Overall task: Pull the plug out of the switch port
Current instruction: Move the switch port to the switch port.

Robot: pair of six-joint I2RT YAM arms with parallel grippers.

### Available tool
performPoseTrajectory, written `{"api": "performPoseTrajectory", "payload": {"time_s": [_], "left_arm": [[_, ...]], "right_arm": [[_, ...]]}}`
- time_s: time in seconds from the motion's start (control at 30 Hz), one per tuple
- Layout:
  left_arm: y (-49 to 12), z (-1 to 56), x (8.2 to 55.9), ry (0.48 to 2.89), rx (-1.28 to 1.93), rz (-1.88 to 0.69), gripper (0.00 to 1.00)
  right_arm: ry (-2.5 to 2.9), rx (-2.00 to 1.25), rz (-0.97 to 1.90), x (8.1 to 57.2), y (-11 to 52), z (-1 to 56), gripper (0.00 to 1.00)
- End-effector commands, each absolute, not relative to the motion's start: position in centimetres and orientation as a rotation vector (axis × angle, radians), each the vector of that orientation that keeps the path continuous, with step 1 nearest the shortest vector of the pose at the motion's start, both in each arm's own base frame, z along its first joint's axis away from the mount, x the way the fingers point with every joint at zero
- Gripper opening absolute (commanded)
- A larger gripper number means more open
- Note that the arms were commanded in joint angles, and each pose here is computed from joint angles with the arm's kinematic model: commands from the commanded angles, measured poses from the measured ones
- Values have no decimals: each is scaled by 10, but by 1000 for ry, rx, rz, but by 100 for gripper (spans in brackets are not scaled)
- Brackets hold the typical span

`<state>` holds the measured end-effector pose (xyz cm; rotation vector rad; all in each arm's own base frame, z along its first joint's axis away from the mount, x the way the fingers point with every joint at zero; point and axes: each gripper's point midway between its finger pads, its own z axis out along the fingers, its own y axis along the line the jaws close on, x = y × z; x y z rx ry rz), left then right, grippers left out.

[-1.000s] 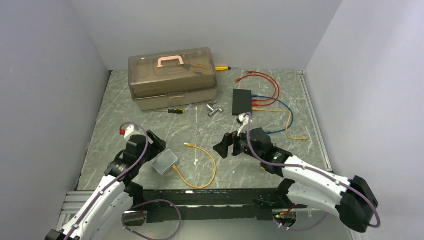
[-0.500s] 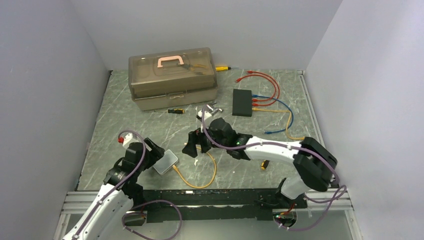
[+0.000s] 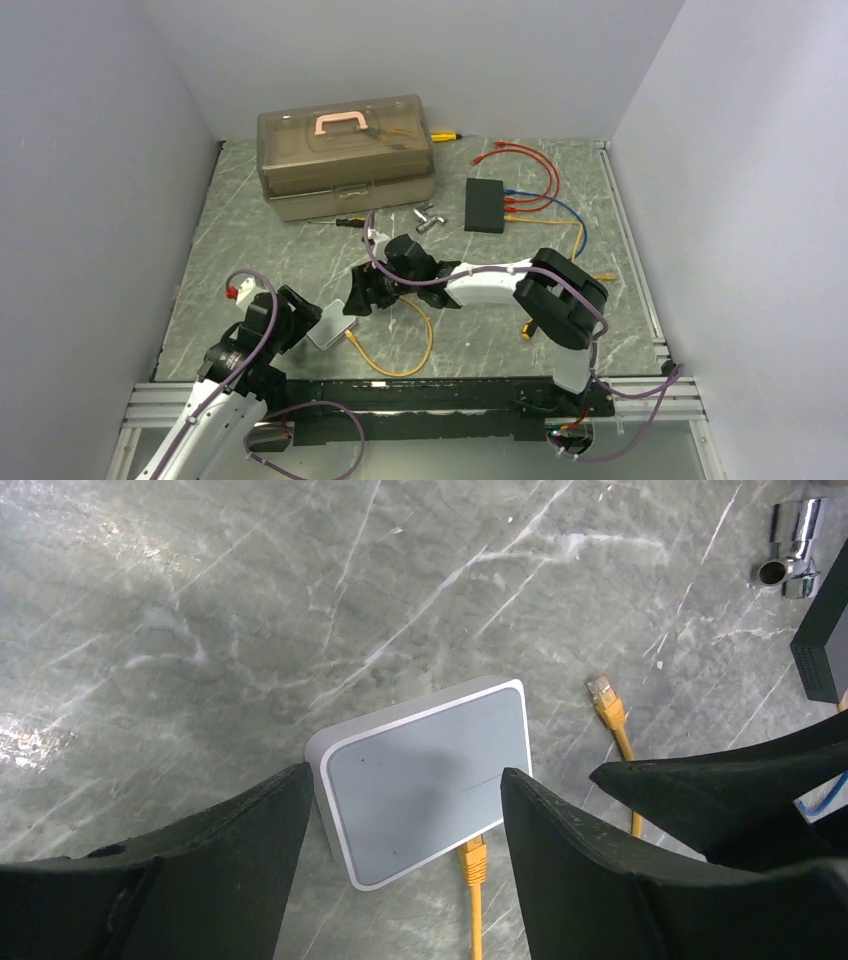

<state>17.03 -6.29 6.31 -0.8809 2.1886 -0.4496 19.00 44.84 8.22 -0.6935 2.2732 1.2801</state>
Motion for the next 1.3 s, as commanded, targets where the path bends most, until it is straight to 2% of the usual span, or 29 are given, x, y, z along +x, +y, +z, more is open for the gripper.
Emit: {"api": "performPoseTrajectory", "payload": {"time_s": [0.0,0.23,0.53,0.83,1.27], "left_arm": [[-65,66,169,2175,-924,-479,75],[-69,47,166,2218,-941,-482,74],[-78,34,164,2223,-942,-558,72],[-95,29,174,2221,-920,-660,69],[-114,40,197,2209,-848,-736,67]], "right_arm": [[2201,-707,1397,188,475,106,70],[2279,-709,1347,195,482,85,60],[2340,-738,1159,204,465,60,53],[2376,-847,1053,201,446,47,51],[2394,-640,1027,240,403,53,50]]}}
